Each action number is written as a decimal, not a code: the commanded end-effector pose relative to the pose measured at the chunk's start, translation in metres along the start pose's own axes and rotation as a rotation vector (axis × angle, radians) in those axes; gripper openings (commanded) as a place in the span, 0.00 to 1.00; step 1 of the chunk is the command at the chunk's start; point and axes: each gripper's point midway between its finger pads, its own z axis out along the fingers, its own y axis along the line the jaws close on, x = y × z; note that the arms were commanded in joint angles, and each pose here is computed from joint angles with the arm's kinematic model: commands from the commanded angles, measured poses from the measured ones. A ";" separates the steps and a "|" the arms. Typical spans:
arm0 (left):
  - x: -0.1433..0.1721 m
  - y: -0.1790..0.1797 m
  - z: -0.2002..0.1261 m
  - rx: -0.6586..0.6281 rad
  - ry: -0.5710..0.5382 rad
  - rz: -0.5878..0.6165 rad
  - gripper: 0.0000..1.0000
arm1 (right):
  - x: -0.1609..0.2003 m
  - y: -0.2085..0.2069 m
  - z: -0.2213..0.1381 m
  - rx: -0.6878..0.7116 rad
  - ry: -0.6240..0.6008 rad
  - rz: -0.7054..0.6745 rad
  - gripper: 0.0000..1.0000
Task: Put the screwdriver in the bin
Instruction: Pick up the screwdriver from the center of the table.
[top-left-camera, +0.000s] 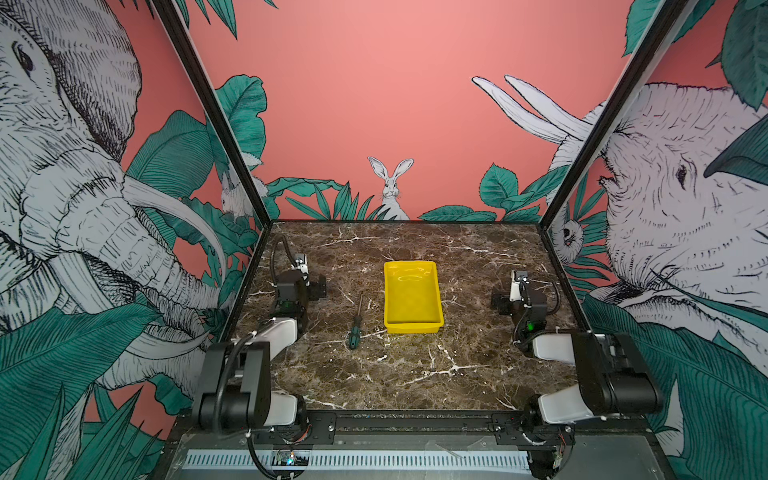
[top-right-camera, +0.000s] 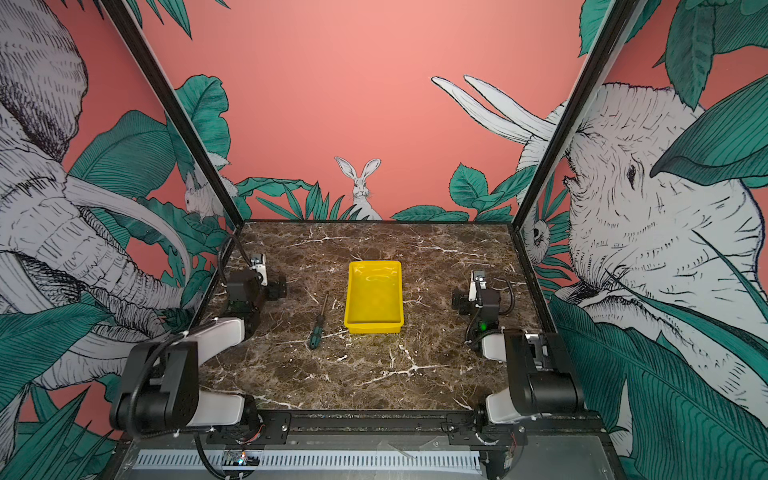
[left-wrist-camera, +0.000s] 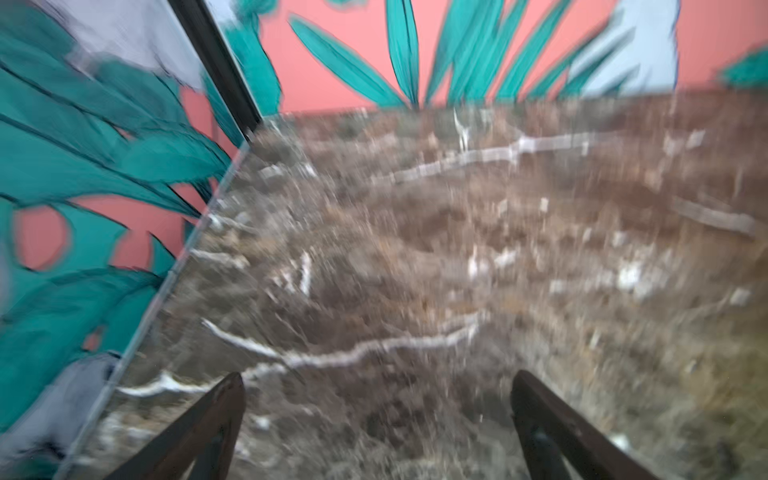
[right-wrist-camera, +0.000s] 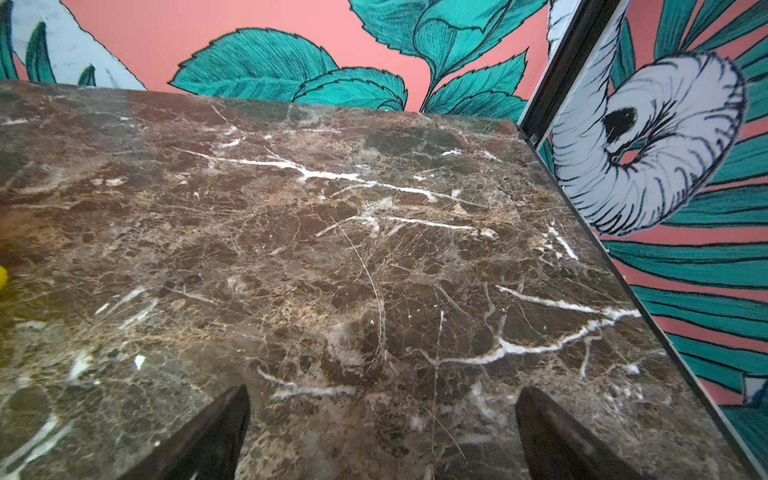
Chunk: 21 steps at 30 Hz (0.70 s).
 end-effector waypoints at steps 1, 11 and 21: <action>-0.019 0.015 -0.034 -0.052 0.073 -0.117 1.00 | -0.033 -0.002 -0.015 -0.018 -0.009 0.049 0.99; -0.008 -0.009 -0.091 0.092 0.414 -0.216 1.00 | -0.070 0.011 -0.069 -0.112 0.361 0.264 0.99; 0.064 -0.067 -0.159 0.248 0.635 -0.252 1.00 | -0.049 0.042 -0.120 -0.292 0.589 0.287 0.99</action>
